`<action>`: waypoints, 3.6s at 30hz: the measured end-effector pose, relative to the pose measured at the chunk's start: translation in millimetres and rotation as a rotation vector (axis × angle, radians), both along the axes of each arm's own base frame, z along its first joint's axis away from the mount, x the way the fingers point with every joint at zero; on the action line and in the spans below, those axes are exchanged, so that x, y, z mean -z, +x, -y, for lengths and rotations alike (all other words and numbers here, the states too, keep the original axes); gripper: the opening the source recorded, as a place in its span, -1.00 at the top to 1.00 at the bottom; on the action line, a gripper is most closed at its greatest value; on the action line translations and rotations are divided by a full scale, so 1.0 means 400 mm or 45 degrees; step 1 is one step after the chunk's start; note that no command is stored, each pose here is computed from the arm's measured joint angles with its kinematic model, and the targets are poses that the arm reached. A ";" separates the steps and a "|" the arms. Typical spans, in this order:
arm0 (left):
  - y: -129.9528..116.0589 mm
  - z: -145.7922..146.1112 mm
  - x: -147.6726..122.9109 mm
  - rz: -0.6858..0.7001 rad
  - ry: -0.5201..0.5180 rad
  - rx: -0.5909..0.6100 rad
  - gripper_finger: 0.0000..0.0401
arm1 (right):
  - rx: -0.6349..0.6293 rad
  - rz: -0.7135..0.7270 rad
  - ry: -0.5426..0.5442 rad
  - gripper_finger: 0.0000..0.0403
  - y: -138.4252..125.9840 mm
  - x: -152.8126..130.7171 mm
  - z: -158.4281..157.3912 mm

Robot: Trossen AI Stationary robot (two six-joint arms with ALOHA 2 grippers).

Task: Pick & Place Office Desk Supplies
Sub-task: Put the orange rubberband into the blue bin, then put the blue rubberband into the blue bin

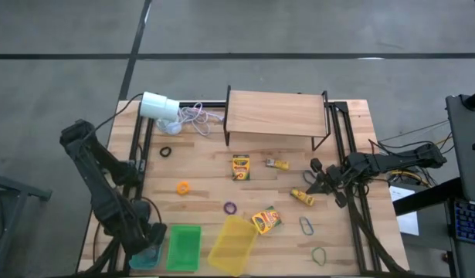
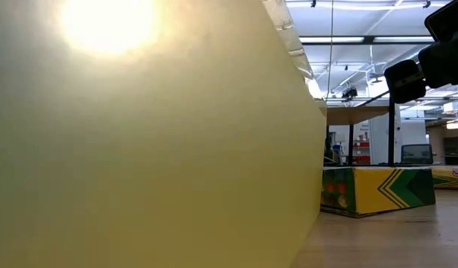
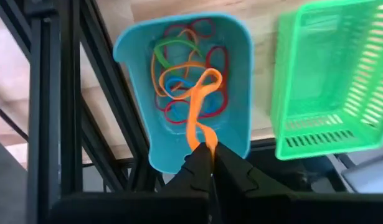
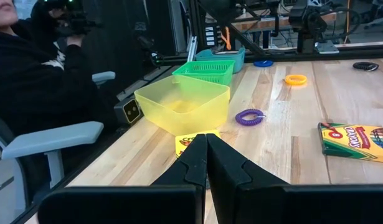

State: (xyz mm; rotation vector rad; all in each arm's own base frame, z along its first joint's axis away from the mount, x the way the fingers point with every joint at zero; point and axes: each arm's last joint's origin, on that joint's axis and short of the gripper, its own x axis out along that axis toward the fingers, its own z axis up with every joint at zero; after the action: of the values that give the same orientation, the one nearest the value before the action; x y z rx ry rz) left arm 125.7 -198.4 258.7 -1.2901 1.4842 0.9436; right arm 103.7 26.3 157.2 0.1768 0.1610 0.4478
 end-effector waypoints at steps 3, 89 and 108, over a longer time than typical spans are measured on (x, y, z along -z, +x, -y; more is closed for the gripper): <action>0.008 0.020 0.027 -0.068 0.021 0.012 0.96 | 0.000 0.000 0.000 0.96 0.000 0.000 0.000; 0.063 -0.113 0.100 0.312 0.282 0.552 0.36 | 0.000 0.001 0.000 0.96 0.000 0.000 0.000; 0.170 -0.228 0.097 0.489 0.414 1.088 0.36 | 0.000 0.000 0.000 0.96 0.000 0.000 0.000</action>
State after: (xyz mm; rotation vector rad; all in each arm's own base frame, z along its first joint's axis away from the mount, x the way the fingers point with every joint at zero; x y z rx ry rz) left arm 193.7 -107.1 220.1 -0.4636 1.3095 0.3172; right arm 103.7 26.4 157.2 0.1765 0.1609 0.4478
